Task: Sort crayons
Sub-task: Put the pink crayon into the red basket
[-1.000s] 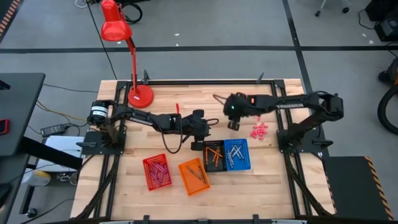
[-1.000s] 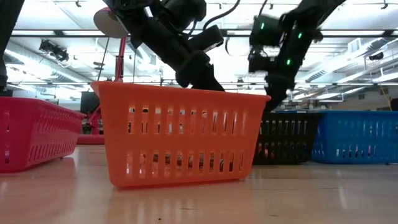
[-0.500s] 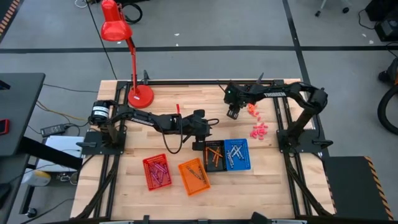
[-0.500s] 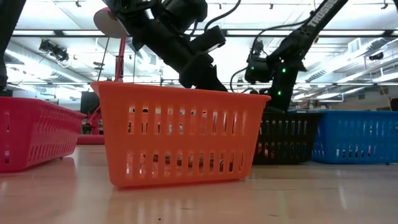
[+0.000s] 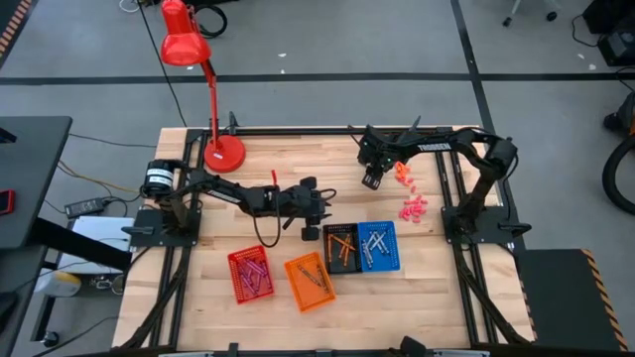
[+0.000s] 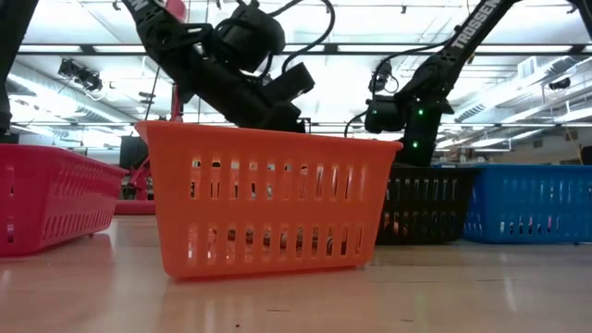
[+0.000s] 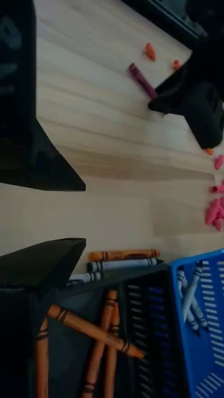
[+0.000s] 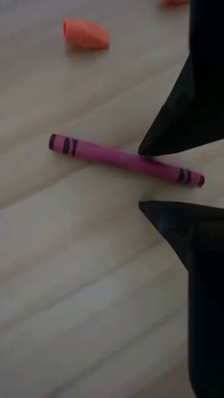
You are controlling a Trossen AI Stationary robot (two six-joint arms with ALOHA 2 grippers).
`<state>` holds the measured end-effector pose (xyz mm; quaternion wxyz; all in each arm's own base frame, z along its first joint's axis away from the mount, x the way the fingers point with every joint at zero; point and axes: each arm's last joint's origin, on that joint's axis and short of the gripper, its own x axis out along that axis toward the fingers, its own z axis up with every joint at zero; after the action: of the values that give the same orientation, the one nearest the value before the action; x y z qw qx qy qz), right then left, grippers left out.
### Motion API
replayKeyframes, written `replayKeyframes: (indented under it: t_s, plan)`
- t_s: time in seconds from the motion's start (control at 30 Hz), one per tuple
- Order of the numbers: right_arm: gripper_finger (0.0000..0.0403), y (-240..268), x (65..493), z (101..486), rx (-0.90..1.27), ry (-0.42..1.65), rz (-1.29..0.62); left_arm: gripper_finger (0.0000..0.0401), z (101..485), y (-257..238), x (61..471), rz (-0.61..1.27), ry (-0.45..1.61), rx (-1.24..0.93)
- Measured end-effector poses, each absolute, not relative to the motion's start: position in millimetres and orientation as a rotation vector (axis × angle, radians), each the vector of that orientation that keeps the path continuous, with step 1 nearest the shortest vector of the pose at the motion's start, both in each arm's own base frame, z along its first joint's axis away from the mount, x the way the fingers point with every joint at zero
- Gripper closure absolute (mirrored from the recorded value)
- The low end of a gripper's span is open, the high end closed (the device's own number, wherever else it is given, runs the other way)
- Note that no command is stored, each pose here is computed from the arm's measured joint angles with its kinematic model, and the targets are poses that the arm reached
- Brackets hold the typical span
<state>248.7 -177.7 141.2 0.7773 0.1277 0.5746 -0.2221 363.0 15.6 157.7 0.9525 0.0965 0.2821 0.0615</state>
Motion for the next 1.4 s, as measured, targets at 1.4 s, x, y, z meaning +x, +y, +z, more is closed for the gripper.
replayKeyframes:
  t_s: [1.4]
  plan:
    - [0.0379, -73, 316, 208, 0.044, 1.289, -0.053, 0.0248, 159, 23, 363, 0.193, 0.549, 0.120]
